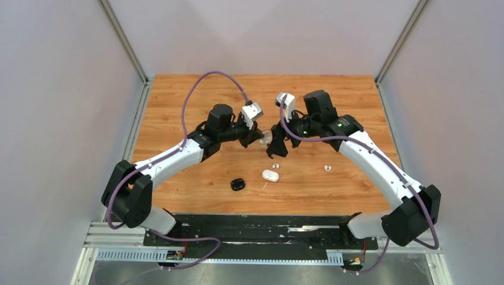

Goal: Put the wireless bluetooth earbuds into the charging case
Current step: Place the earbud in the charging case.

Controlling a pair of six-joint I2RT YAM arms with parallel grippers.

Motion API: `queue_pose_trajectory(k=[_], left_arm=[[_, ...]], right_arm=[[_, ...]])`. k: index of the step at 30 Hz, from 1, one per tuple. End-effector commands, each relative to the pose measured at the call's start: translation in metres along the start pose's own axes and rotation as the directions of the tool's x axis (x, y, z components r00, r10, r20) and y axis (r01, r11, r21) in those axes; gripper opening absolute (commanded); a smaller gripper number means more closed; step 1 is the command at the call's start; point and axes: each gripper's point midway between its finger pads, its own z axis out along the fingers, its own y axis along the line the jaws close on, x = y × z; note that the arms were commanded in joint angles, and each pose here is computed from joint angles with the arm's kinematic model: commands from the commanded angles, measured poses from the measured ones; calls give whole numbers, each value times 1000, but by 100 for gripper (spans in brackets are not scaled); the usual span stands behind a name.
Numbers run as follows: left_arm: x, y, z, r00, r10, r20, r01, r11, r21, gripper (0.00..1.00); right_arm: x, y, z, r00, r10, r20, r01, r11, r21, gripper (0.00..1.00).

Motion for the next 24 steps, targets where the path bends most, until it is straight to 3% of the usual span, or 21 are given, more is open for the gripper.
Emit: queue_pose_trajectory(k=[1, 11, 24], left_arm=[[-30, -3, -9, 997, 30, 67, -29, 1000, -4, 0], [-34, -10, -12, 996, 46, 75, -48, 999, 24, 0], [-35, -14, -17, 992, 94, 87, -98, 994, 42, 0]], right_arm=[[-42, -31, 23, 991, -61, 122, 44, 989, 139, 100], [-30, -55, 57, 999, 29, 25, -32, 986, 161, 100], [-15, -66, 54, 997, 68, -24, -64, 989, 131, 86]])
